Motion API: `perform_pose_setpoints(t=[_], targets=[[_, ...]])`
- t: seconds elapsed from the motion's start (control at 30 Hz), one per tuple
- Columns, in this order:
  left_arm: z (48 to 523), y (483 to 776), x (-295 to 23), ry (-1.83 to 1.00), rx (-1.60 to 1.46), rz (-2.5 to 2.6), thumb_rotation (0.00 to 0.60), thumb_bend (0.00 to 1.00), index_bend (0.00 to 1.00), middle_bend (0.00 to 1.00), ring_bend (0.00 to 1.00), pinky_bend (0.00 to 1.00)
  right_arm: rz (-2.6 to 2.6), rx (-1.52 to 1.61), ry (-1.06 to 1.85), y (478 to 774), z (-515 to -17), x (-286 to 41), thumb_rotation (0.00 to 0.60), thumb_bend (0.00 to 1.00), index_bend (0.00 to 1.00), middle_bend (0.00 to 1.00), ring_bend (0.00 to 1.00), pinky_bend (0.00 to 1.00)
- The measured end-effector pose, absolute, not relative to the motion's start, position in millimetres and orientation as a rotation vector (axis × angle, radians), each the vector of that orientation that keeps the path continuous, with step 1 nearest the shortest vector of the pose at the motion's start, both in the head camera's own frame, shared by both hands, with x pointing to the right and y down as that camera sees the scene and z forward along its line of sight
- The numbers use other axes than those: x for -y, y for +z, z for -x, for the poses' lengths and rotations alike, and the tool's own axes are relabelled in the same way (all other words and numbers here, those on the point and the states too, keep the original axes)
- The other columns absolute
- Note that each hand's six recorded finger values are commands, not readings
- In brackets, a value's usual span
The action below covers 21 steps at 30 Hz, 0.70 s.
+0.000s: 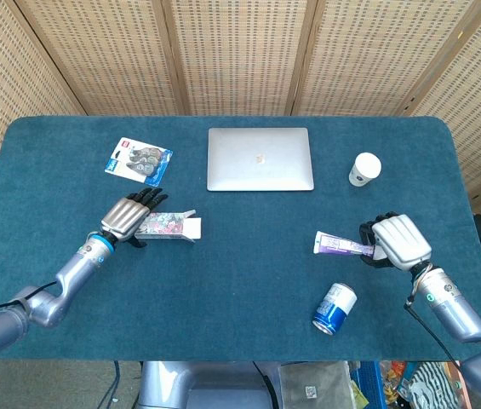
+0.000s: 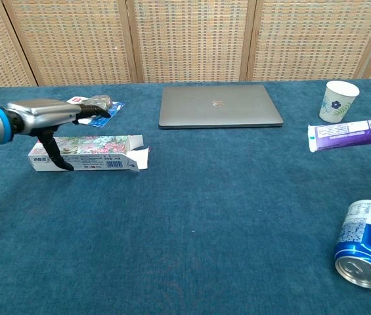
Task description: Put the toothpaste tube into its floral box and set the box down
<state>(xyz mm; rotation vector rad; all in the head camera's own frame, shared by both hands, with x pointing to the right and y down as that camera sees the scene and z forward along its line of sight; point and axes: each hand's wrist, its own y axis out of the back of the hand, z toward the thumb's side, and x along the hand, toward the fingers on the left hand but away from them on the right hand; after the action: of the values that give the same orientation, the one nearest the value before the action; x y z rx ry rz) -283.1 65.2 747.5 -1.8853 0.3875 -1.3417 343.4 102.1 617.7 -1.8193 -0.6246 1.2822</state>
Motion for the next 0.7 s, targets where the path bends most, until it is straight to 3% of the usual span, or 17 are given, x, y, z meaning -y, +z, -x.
perform_pose_setpoints(t=[0.07, 0.2, 0.3, 0.7], targets=[[276, 756, -67, -1.352, -0.379, 1.890, 0.600, 0.18, 0.16, 0.17, 0.18, 0.30, 1.816, 0.624, 1.276, 615, -341, -102, 0.600, 0.48, 0.62, 0.60, 0.48, 0.41], [267, 760, -69, -1.337, -0.413, 1.897, 0.600, 0.37, 0.44, 0.46, 0.42, 0.49, 1.809, 0.623, 1.268, 610, -339, -101, 0.600, 0.49, 0.62, 0.60, 0.48, 0.41], [266, 757, -68, -1.315, -0.450, 1.887, 0.600, 0.42, 0.54, 0.59, 0.52, 0.57, 1.805, 0.620, 1.259, 606, -336, -100, 0.600, 0.49, 0.62, 0.60, 0.48, 0.41], [253, 708, -49, -1.011, -0.831, 2.062, 0.600, 0.42, 0.57, 0.61, 0.54, 0.58, 1.724, 0.605, 1.173, 557, -315, -84, 0.600, 0.50, 0.62, 0.60, 0.48, 0.41]])
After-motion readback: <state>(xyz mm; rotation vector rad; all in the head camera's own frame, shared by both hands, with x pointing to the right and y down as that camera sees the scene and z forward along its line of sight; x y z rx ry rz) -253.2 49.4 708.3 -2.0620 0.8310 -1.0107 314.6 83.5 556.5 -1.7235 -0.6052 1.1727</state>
